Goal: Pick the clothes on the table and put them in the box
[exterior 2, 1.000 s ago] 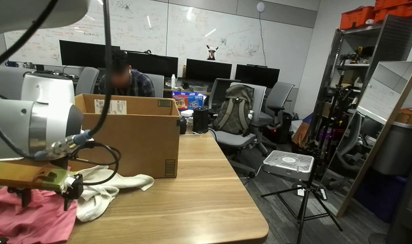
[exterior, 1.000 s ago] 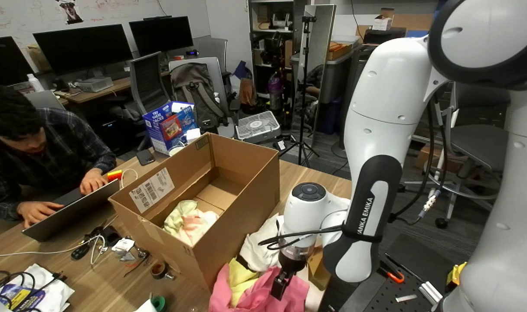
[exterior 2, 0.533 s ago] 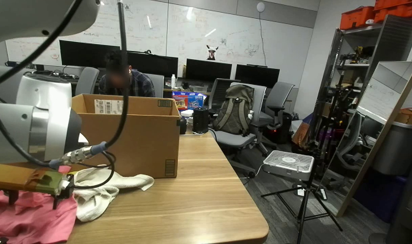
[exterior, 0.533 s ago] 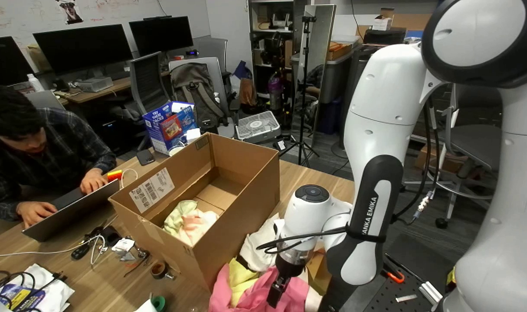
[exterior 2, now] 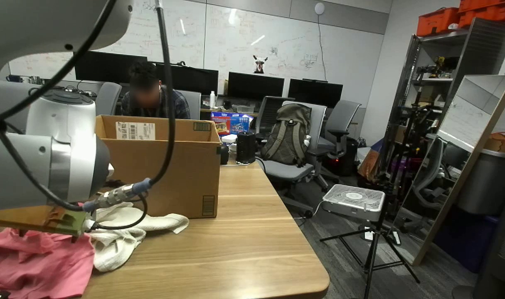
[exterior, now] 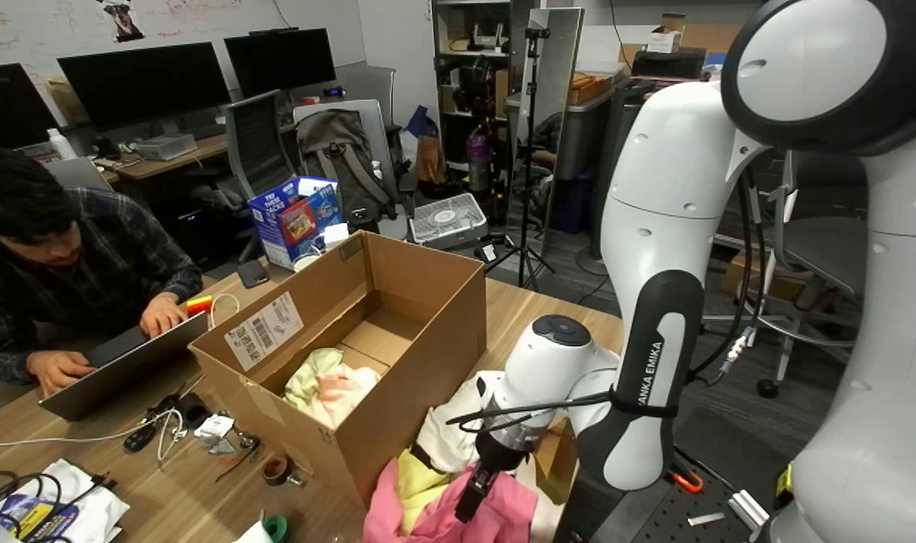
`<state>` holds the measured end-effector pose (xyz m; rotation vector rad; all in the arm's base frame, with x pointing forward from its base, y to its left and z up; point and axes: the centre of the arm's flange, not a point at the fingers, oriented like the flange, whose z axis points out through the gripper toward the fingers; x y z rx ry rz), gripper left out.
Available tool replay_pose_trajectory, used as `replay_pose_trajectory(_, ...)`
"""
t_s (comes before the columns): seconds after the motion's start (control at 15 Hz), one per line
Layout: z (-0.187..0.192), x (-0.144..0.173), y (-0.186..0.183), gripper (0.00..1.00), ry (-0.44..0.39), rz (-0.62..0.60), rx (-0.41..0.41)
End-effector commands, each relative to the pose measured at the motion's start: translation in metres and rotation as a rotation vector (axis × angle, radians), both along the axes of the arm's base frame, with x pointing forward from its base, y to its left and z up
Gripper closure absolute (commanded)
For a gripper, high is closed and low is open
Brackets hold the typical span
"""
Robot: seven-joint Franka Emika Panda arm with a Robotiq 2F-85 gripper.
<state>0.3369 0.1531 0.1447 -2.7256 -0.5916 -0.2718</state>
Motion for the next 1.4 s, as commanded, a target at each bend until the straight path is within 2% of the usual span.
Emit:
replay_pose_trajectory(0.0, -0.013, -0.012, -0.011, 0.0, -0.056, 0.032, 0.015)
replay_pose_trajectory(0.53, -0.038, -0.024, -0.048, 0.0, -0.078, 0.131, -0.066)
replay_pose_trajectory(1.33, -0.054, -0.051, -0.031, 0.0, 0.032, 0.141, 0.051)
